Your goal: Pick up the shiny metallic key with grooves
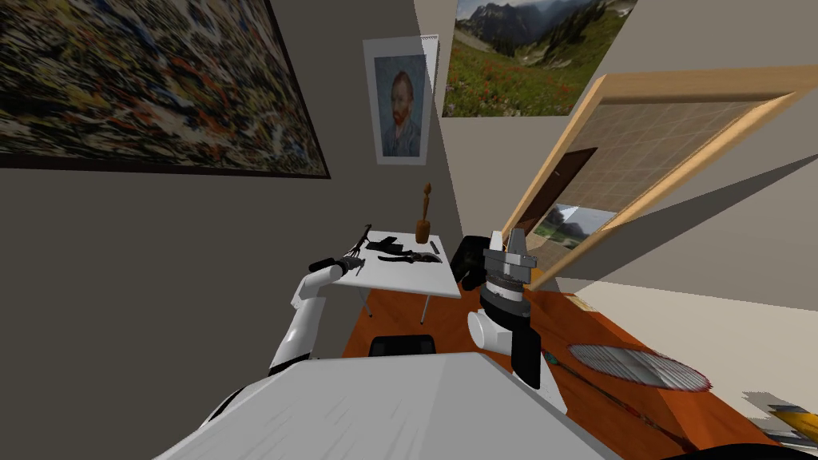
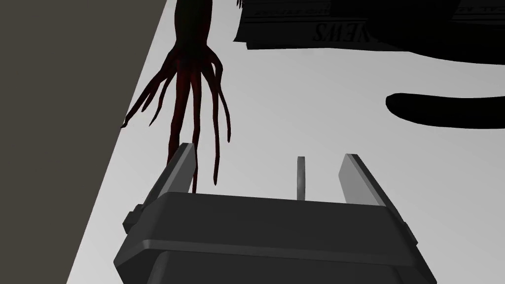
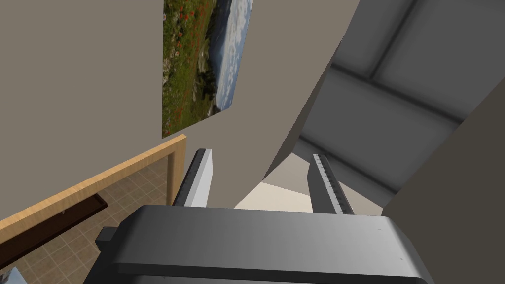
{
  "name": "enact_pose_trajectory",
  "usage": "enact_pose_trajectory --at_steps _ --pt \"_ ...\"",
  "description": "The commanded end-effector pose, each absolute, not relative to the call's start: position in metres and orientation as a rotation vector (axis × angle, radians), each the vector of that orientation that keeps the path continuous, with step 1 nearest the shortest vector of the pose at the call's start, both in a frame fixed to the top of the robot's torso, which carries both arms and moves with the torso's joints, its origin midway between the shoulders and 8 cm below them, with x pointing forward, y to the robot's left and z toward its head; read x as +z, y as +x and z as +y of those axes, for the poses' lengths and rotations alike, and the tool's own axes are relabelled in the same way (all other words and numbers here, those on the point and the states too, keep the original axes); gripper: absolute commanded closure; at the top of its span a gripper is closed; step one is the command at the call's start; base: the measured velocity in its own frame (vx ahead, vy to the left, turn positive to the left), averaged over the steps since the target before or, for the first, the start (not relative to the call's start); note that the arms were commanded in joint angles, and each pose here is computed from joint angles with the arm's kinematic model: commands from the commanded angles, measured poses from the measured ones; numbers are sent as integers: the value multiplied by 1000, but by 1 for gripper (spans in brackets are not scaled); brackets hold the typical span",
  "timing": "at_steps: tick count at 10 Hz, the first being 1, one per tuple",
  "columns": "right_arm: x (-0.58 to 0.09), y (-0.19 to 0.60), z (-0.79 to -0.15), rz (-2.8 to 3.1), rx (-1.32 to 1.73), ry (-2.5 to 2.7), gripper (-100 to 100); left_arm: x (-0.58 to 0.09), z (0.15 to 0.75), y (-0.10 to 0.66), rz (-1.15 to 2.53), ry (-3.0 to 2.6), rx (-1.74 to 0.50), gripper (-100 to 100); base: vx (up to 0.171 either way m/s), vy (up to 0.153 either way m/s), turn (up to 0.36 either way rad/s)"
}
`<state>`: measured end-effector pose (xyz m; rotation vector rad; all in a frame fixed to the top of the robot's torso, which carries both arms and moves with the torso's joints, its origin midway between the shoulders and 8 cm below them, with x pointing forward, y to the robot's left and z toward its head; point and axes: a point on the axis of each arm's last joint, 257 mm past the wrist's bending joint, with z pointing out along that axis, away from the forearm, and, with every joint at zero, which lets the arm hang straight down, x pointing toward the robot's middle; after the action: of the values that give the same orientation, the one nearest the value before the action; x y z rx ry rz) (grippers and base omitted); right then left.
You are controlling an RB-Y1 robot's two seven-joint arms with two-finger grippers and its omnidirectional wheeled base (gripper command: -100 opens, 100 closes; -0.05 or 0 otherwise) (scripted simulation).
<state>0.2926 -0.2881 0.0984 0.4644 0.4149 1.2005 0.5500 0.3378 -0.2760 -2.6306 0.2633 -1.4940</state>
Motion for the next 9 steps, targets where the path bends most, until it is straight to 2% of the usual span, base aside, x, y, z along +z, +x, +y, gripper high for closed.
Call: enact_pose_trajectory --at_steps 1,8,9 --pt "98 293 -288 415 1200 464 0 -291 332 546 240 -2712 -1445 -100 25 -13 72" --pt "98 293 -288 415 1200 464 0 -328 316 526 205 -2890 -1311 -100 19 -12 28" --pt "98 293 -288 415 1201 464 0 -329 315 525 205 -2896 -1306 0 0 0 0"
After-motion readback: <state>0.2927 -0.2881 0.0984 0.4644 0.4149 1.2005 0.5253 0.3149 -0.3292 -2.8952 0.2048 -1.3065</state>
